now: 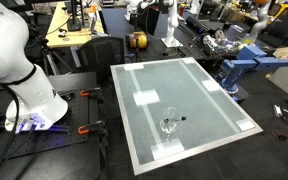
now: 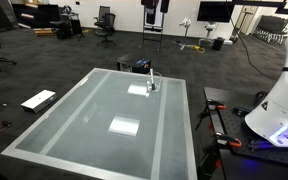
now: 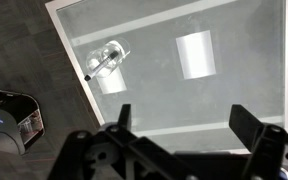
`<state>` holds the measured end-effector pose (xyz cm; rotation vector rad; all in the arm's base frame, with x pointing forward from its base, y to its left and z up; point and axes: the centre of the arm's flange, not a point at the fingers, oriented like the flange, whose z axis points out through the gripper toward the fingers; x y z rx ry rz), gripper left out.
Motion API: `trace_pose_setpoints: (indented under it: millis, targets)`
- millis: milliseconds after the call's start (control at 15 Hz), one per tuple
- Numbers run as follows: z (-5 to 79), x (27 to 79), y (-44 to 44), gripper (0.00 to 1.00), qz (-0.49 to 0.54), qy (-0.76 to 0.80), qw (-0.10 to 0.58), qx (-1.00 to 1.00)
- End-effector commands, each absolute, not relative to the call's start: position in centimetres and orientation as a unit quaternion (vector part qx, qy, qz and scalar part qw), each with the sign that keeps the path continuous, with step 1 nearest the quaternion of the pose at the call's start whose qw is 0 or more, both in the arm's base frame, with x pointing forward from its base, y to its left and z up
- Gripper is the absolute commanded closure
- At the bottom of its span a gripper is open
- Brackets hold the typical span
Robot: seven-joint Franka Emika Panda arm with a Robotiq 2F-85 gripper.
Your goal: Move the marker from the colourless cup then put it on the table
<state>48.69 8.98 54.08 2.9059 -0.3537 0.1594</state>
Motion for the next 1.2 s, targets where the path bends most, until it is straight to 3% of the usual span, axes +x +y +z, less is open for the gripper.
trace_pose_setpoints:
  millis: [0, 467, 1133]
  targets:
    - [52.1, 47.4, 7.0, 0.0, 0.113, -0.15, 0.11, 0.976]
    - [48.2, 48.7, 4.5, 0.0, 0.187, -0.278, 0.147, 0.931]
    - [43.0, 50.4, -0.3, 0.0, 0.196, -0.413, 0.175, 0.872]
